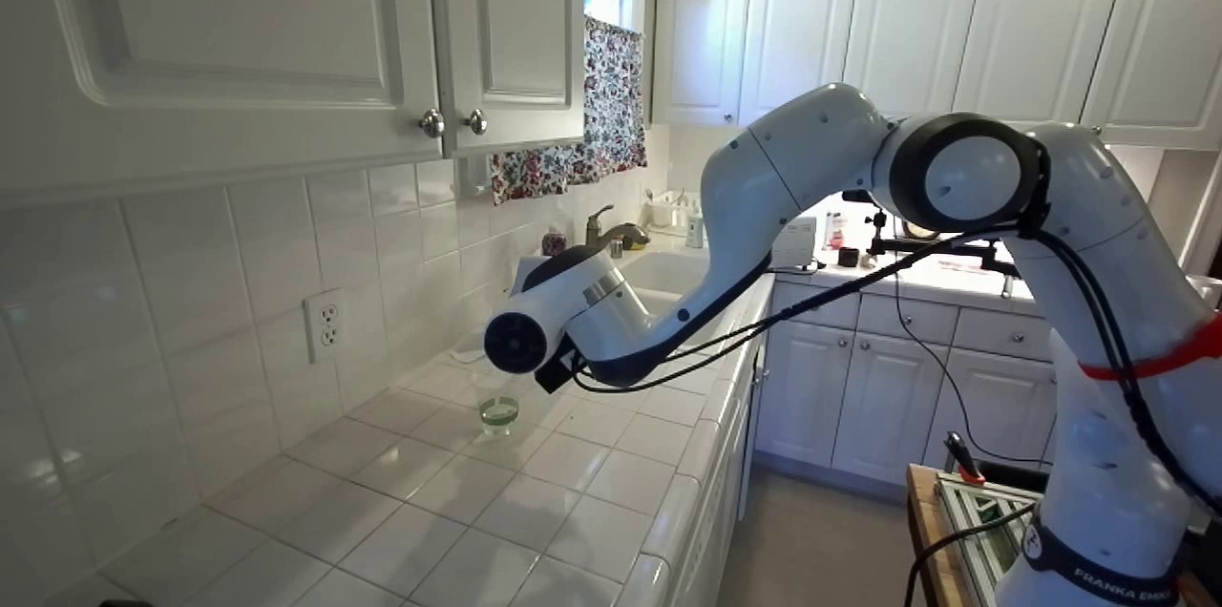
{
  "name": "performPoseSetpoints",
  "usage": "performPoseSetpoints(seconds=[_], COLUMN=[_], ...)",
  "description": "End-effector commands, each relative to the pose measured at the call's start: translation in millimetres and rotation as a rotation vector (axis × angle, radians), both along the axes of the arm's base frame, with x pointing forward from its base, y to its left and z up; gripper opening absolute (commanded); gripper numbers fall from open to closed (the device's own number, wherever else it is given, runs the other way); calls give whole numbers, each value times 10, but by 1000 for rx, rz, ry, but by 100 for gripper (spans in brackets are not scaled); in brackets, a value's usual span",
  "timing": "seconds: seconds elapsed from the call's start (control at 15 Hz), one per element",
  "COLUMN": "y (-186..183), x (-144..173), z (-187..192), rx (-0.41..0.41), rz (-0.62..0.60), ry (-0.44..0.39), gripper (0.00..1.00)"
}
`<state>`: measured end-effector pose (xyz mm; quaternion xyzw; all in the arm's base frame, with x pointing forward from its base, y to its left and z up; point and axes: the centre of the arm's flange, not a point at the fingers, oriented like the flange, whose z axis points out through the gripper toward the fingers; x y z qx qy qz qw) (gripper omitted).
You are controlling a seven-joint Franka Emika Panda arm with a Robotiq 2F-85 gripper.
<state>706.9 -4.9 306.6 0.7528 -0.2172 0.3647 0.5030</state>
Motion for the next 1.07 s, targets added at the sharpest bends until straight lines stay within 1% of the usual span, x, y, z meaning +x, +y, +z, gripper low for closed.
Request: performPoseSetpoints(seconds=[0.0, 0.27, 0.47, 0.67, 1.0], y=[-125, -154, -177, -223, -331], x=[27, 40, 17, 0, -38], z=[136, 194, 239, 256, 314], rx=[86, 154, 248, 314, 387], rz=[-63, -110, -131, -147, -176], ry=[-64, -113, -165, -197, -248], gripper=[1, 1, 1, 1, 1])
